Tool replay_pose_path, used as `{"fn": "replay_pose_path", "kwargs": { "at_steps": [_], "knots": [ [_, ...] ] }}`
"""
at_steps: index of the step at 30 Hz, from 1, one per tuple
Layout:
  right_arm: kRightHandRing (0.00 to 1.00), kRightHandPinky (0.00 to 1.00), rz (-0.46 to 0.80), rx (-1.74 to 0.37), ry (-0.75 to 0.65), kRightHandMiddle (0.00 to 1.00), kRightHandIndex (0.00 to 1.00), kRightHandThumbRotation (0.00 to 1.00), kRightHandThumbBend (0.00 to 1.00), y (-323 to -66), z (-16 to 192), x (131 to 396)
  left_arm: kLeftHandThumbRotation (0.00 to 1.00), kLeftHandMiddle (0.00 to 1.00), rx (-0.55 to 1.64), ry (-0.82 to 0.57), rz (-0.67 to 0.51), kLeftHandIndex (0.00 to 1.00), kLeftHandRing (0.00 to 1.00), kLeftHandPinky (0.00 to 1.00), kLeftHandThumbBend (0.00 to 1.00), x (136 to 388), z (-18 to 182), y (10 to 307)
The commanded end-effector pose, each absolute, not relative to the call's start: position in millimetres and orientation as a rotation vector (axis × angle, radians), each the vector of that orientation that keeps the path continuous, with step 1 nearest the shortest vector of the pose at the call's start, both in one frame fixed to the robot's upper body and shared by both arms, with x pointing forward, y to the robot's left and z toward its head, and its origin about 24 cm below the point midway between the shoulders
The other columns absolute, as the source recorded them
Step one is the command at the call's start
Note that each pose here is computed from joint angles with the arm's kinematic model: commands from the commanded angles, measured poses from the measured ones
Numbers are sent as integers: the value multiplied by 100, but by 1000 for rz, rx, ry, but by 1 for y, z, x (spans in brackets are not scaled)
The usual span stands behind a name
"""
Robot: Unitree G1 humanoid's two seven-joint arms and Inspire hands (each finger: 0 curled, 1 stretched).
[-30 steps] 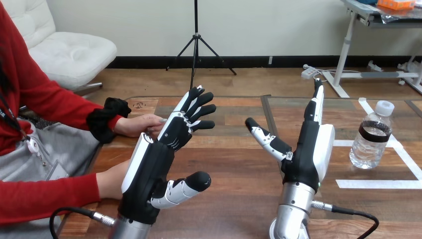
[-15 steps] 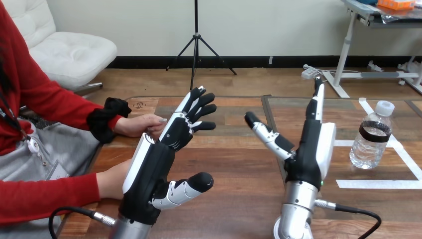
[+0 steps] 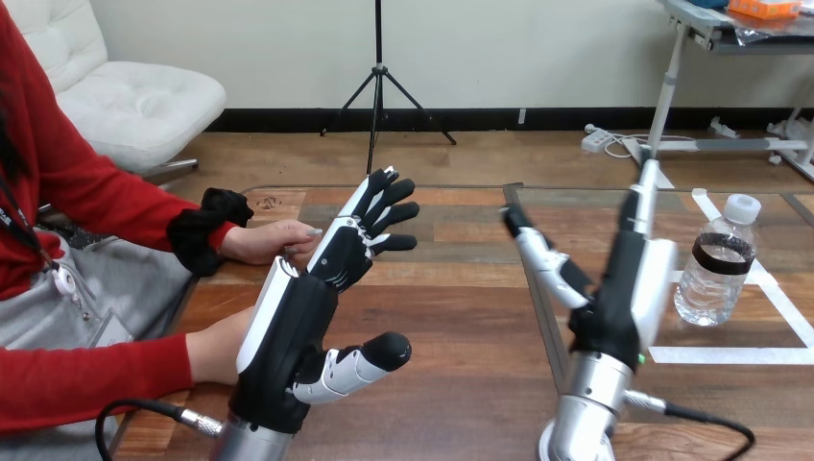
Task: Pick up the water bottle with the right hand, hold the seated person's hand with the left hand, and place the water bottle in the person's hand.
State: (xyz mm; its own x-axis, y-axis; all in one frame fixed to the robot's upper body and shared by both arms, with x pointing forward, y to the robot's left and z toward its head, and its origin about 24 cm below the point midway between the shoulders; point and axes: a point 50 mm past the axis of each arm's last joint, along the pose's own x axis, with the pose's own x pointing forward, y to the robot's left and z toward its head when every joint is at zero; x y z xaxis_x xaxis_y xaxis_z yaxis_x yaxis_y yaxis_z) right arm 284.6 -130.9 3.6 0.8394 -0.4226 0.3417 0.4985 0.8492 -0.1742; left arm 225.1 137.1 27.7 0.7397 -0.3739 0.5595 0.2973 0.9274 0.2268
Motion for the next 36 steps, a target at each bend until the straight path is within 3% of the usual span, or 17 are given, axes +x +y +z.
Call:
{"fn": "replay_pose_path", "kwargs": {
  "at_steps": [1,36],
  "knots": [
    [100,100,-523,-269,-356,100,100,58,100,-145,13,287,77,92,115,-696,-382,95,88,78,84,233,39,134],
    [100,100,-683,-308,-395,100,100,54,100,-200,9,263,77,92,128,-687,-373,96,87,78,85,232,38,137]
  ]
}}
